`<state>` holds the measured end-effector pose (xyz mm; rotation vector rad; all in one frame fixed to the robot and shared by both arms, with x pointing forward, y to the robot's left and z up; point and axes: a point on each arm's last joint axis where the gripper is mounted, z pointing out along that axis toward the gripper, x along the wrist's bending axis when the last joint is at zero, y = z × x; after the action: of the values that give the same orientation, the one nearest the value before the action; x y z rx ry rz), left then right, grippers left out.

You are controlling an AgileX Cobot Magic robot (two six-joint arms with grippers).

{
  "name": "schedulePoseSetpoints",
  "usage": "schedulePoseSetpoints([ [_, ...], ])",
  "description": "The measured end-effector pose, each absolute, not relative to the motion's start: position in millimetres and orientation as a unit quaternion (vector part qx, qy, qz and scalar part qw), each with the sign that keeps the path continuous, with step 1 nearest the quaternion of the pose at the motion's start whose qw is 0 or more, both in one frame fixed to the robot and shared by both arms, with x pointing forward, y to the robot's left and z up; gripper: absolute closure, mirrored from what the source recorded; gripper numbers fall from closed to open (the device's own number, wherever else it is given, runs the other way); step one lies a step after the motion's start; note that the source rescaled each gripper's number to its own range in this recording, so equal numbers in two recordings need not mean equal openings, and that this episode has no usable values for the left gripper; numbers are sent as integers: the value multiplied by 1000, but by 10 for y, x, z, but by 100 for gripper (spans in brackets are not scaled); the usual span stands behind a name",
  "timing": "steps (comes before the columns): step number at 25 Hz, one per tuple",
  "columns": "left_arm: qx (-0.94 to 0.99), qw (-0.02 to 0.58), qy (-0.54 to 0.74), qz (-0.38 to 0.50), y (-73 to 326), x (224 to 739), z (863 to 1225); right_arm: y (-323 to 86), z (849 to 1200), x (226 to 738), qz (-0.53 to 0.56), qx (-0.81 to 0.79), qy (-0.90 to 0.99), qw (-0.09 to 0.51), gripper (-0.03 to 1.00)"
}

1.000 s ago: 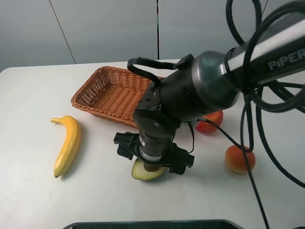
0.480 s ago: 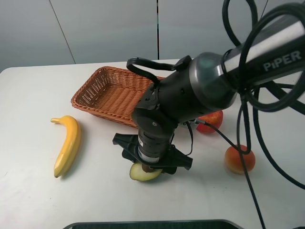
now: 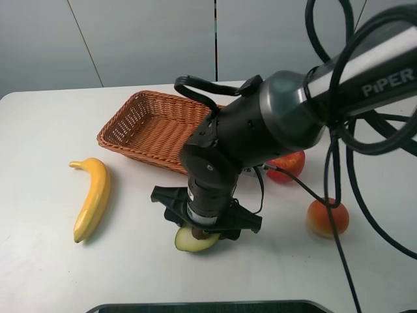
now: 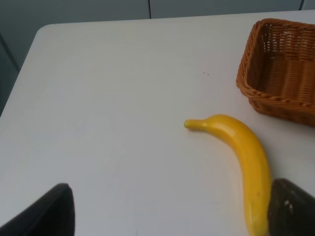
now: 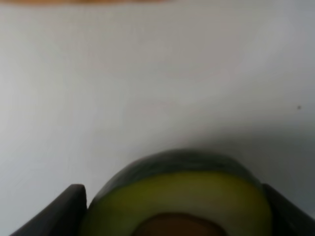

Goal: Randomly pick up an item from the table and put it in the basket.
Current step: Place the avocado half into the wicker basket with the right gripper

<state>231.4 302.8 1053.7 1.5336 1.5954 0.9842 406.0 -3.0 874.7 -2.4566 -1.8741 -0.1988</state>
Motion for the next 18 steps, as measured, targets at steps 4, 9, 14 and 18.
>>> schedulePoseSetpoints([
  [4,593,352,617,380,3028,2314,10537,-40,8987,4042,-86,-740,-666,31,97],
  [9,593,352,617,380,3028,2314,10537,-151,9369,3973,-90,-628,-773,20,97],
  [14,593,352,617,380,3028,2314,10537,-262,9687,3943,-80,-521,-850,2,97],
  [18,593,352,617,380,3028,2314,10537,-284,9998,4105,-82,-481,-873,-11,97],
])
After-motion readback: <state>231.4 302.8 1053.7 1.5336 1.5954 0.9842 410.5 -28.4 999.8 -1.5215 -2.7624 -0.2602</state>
